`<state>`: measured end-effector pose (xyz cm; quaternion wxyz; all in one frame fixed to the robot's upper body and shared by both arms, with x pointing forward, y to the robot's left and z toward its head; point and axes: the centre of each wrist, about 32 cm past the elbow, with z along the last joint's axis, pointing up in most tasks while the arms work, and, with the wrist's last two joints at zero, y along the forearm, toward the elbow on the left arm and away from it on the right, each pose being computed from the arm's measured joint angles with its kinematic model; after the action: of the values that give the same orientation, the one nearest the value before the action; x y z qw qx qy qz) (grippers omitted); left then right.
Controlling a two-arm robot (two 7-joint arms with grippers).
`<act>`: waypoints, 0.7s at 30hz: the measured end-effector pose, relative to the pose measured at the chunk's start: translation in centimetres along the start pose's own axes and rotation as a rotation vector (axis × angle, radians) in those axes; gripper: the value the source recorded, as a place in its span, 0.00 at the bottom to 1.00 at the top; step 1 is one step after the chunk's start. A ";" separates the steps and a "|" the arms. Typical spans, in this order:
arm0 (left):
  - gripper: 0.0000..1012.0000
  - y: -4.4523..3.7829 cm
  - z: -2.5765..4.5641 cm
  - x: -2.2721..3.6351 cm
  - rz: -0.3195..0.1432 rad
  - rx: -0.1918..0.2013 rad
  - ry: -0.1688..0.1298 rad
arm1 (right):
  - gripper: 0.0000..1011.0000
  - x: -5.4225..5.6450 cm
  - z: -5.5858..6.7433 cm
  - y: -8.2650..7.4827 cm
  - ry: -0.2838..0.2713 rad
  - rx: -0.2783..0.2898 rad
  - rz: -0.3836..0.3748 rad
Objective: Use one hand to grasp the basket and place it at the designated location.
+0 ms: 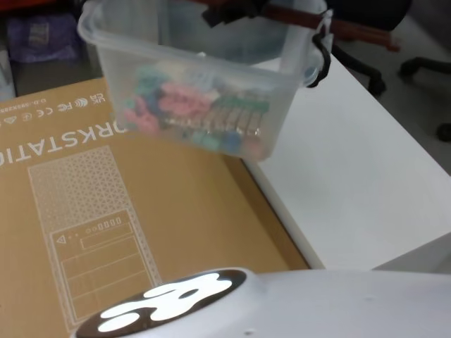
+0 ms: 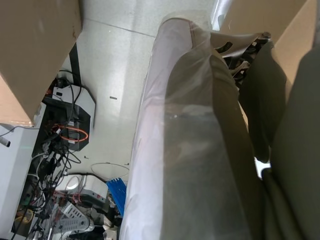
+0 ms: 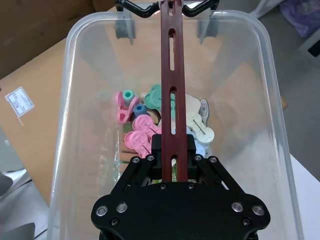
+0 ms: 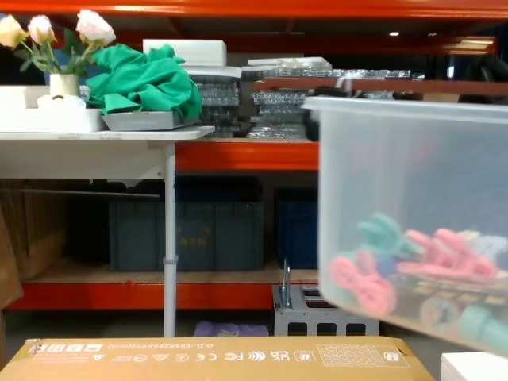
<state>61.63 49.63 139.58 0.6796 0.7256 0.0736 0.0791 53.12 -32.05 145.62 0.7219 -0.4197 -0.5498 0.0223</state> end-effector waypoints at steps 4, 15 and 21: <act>0.00 0.00 -0.01 0.00 0.000 0.000 0.000 | 0.24 -0.2 -0.6 -0.6 0.031 -0.024 -0.005; 0.00 0.00 -0.02 0.00 0.000 0.000 0.001 | 0.24 -1.4 -2.3 -2.1 0.144 -0.184 0.026; 0.00 0.00 0.00 0.00 0.000 0.000 0.000 | 0.24 -2.0 -3.1 -2.7 0.224 -0.308 0.061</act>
<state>61.63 49.63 139.58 0.6796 0.7256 0.0737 0.0792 53.73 -36.62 145.69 0.7047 -0.5417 -0.4498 -0.0871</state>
